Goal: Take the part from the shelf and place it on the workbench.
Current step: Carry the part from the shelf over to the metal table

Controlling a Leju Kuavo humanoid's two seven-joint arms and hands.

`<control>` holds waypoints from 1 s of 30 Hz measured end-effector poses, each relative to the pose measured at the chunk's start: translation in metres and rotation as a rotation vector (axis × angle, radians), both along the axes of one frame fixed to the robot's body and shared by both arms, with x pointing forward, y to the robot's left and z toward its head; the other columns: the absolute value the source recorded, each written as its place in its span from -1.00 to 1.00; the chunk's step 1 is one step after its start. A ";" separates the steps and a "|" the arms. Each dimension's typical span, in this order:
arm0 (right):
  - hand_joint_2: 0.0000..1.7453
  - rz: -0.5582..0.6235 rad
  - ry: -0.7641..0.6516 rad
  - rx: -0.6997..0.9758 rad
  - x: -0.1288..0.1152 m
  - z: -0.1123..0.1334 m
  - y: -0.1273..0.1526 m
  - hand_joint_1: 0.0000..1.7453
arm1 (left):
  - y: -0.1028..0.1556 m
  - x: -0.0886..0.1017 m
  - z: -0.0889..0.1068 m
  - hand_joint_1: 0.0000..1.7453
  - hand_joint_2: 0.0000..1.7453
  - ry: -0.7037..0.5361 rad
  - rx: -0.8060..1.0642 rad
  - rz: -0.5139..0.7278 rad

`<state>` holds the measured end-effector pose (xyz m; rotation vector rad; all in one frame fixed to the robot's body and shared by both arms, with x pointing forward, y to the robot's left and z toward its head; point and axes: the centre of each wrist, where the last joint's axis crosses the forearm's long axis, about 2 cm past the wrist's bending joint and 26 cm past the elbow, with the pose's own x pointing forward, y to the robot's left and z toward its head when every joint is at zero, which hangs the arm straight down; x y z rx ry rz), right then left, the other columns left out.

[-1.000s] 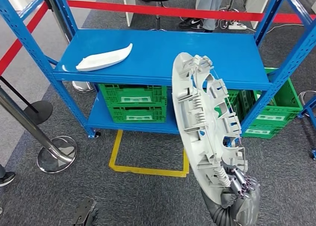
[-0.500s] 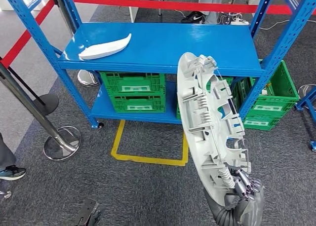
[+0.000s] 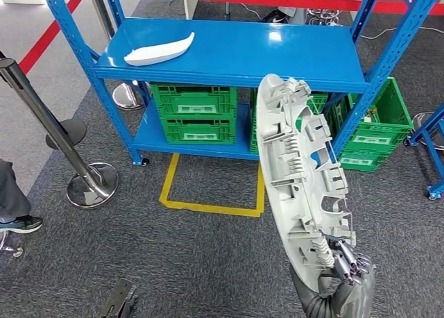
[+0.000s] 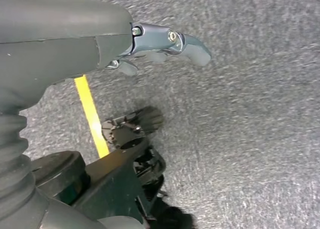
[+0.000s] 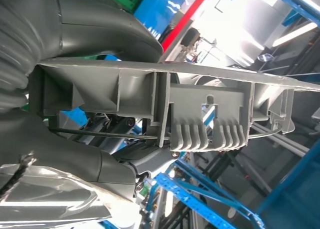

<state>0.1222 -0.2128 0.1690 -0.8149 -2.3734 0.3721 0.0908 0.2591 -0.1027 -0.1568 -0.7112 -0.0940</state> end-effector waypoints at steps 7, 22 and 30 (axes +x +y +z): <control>1.00 -0.004 -0.005 0.004 -0.001 0.002 -0.001 1.00 | 0.001 -0.002 0.000 -1.00 1.00 -0.003 -0.007 -0.016; 1.00 -0.030 -0.010 0.002 -0.005 0.003 -0.004 1.00 | -0.002 0.003 0.001 -1.00 1.00 -0.012 -0.002 -0.046; 1.00 -0.040 -0.011 -0.007 -0.007 0.003 -0.008 1.00 | -0.005 0.007 0.002 -1.00 1.00 -0.009 -0.007 -0.057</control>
